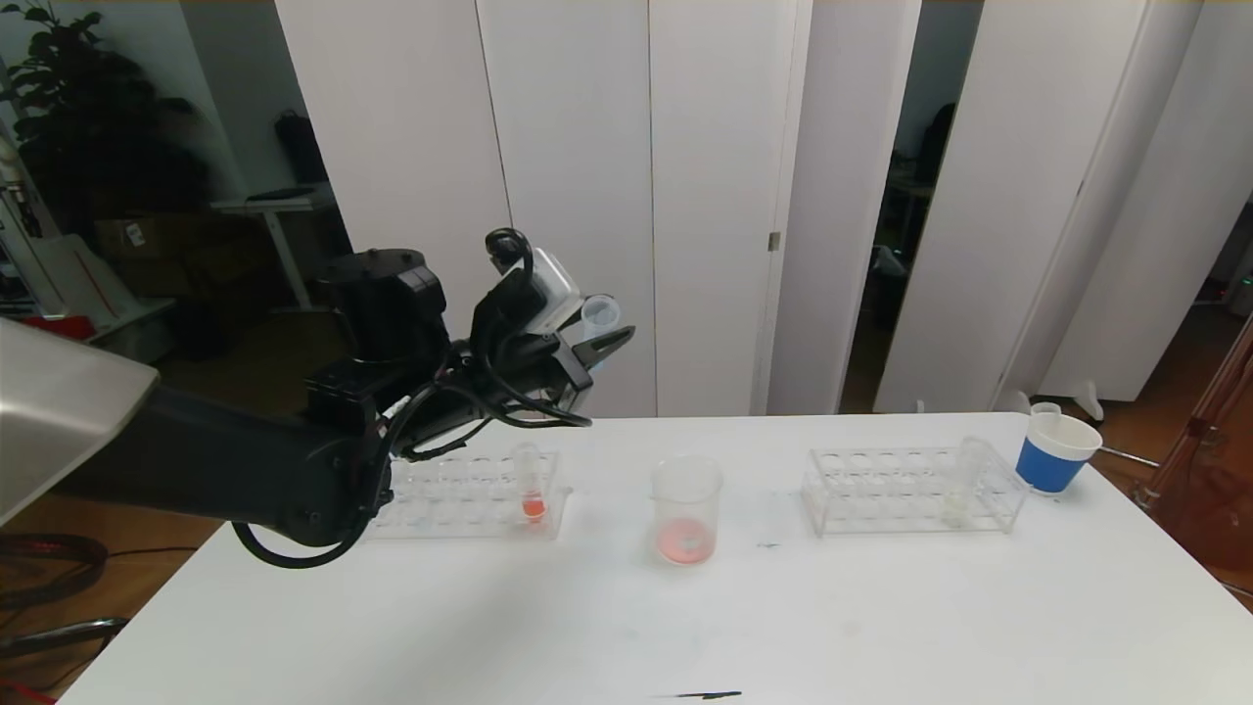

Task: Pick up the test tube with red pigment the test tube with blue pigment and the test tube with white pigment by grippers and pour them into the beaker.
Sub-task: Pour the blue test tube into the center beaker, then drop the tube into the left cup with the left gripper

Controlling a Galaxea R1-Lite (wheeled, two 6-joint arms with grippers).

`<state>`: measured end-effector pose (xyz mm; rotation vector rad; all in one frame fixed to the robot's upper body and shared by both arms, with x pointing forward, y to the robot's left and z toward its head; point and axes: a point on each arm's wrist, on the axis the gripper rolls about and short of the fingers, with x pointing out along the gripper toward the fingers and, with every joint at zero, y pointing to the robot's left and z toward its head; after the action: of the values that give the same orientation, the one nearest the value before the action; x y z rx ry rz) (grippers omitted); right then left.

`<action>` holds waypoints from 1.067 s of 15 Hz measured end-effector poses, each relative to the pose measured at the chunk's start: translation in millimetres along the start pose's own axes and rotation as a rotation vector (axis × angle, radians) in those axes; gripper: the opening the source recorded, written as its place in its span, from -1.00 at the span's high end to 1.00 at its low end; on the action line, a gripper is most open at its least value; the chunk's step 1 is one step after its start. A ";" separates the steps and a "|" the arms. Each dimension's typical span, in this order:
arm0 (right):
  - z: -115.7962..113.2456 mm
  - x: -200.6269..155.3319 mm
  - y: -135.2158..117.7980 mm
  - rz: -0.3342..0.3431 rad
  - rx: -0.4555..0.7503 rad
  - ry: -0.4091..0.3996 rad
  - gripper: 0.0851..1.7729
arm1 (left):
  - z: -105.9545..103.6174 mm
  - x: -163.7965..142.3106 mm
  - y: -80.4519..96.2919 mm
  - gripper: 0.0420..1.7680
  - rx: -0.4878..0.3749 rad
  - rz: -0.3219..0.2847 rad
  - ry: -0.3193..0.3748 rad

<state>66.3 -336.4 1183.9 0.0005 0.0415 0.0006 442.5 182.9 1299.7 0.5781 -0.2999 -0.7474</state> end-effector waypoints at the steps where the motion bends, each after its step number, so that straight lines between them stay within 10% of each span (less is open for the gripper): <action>1: 0.0 0.0 0.0 0.000 0.000 0.000 -0.97 | -4.9 4.4 -3.7 0.38 0.028 -0.033 -0.013; 8: 0.0 0.0 0.0 0.000 0.000 0.000 -0.97 | -34.0 24.5 -24.3 0.38 0.397 -0.124 0.004; 16: 0.0 0.0 0.0 0.000 0.000 0.000 -0.97 | -34.4 50.0 -53.6 0.38 0.484 -0.166 -0.103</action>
<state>66.3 -336.4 1183.9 0.0009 0.0415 0.0010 463.6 129.0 1243.0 1.0329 -0.5400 -0.8718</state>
